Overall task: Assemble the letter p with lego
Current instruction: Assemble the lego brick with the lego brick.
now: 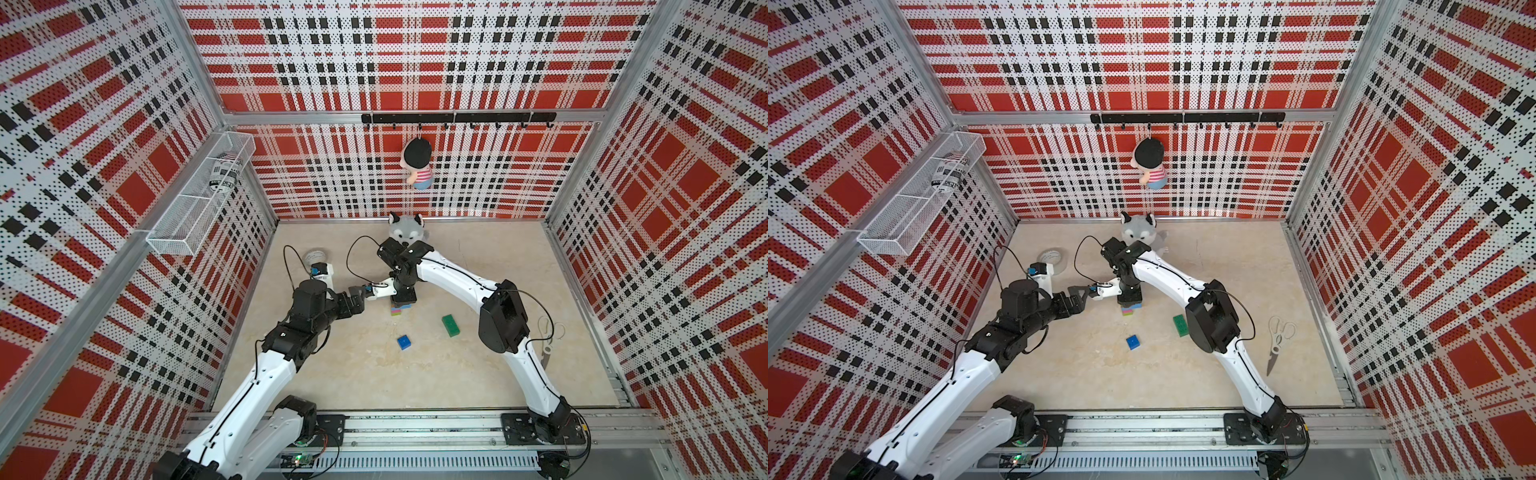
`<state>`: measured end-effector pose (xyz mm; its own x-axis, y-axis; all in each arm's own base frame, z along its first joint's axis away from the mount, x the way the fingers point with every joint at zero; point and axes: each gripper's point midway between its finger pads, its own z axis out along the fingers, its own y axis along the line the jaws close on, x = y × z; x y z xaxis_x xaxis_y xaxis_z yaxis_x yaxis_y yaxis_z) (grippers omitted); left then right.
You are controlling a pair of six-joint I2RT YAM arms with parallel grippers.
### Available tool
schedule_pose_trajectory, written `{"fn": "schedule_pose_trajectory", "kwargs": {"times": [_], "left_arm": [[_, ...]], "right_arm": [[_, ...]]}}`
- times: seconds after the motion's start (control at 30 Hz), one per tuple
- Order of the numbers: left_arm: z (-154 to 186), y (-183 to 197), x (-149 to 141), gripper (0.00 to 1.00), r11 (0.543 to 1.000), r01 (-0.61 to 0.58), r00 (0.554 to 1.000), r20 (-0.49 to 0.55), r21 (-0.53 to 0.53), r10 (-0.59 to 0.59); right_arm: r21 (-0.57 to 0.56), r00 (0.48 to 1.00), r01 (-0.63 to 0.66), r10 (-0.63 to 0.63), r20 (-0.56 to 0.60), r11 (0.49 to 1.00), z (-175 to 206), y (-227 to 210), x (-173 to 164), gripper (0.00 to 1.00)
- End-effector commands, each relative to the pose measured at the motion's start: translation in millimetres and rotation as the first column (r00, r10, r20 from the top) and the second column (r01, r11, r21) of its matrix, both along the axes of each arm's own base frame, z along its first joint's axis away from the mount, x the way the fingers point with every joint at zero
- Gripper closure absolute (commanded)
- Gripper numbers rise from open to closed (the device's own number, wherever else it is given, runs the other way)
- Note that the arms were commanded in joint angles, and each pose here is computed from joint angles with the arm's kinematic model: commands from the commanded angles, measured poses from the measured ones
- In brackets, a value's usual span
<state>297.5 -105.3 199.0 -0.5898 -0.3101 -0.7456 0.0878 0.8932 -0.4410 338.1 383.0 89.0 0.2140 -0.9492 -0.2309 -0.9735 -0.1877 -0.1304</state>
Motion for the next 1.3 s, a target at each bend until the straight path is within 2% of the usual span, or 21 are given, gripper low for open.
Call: {"fn": "schedule_pose_trajectory", "kwargs": {"times": [0.0, 0.57, 1.0, 1.27], "left_arm": [[12, 1, 3, 0.02, 1.000, 0.001, 0.999, 0.036, 0.000, -0.001], [5, -1, 4, 0.01, 1.000, 0.010, 1.000, 0.013, 0.001, -0.010], [4, -2, 4, 0.02, 1.000, 0.013, 1.000, 0.008, 0.000, -0.013], [3, -2, 4, 0.02, 1.000, 0.015, 1.000, 0.005, -0.001, -0.015]], "right_arm": [[0.001, 0.999, -0.006, 0.006, -0.032, 1.000, -6, 1, -8, 0.78], [-0.146, 0.999, 0.002, -0.009, -0.049, 0.989, -41, -19, -8, 0.79], [-0.122, 0.999, -0.024, 0.019, -0.044, 0.992, -37, -6, -12, 0.79], [-0.155, 0.998, -0.030, 0.022, -0.053, 0.987, -46, -9, -15, 0.80]]}}
